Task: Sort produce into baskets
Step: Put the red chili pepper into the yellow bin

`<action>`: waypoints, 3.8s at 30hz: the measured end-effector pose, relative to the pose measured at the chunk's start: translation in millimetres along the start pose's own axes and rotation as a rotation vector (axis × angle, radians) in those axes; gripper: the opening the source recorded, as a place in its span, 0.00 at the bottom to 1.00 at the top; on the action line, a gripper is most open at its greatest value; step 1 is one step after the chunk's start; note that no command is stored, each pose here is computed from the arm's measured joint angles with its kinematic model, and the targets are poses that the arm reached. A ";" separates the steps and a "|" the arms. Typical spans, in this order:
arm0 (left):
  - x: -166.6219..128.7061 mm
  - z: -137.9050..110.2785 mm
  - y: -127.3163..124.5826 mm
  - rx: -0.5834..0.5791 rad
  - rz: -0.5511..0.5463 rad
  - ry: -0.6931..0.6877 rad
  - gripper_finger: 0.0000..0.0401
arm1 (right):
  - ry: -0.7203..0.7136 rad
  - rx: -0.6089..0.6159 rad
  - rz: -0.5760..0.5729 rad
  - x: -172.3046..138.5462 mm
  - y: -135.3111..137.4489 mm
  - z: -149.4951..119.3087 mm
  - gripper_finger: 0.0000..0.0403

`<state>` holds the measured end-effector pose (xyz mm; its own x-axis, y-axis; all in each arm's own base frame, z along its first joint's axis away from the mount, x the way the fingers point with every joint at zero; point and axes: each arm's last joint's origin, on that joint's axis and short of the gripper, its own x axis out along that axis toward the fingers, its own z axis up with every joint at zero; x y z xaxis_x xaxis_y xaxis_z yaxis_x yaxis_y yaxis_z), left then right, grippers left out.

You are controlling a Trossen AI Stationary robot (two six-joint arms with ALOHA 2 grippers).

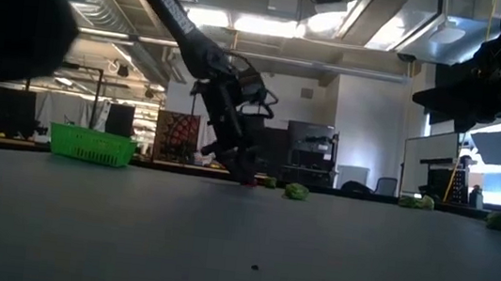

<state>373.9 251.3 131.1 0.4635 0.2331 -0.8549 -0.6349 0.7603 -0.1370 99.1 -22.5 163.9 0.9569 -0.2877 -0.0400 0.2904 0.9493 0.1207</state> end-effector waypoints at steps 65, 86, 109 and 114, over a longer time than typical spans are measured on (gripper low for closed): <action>-140.2 -147.9 -83.7 0.158 -0.297 -0.581 0.01 | 0.278 -0.106 -0.364 108.6 -11.5 40.6 0.04; -143.4 -155.2 -99.4 0.157 -0.359 -0.574 0.01 | 0.562 -0.023 -0.350 262.2 -50.3 27.4 0.15; -142.0 -156.8 -99.0 0.171 -0.348 -0.554 0.01 | 0.713 0.284 -0.403 323.4 -112.7 3.7 0.26; -142.0 -156.8 -99.0 0.171 -0.348 -0.555 0.01 | 0.735 0.352 -0.381 318.3 -127.8 1.4 0.26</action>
<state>274.0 47.8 187.6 0.9009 0.1992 -0.3856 -0.3057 0.9220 -0.2378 366.6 -235.6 137.1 0.5867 -0.3065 -0.7495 0.6879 0.6771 0.2616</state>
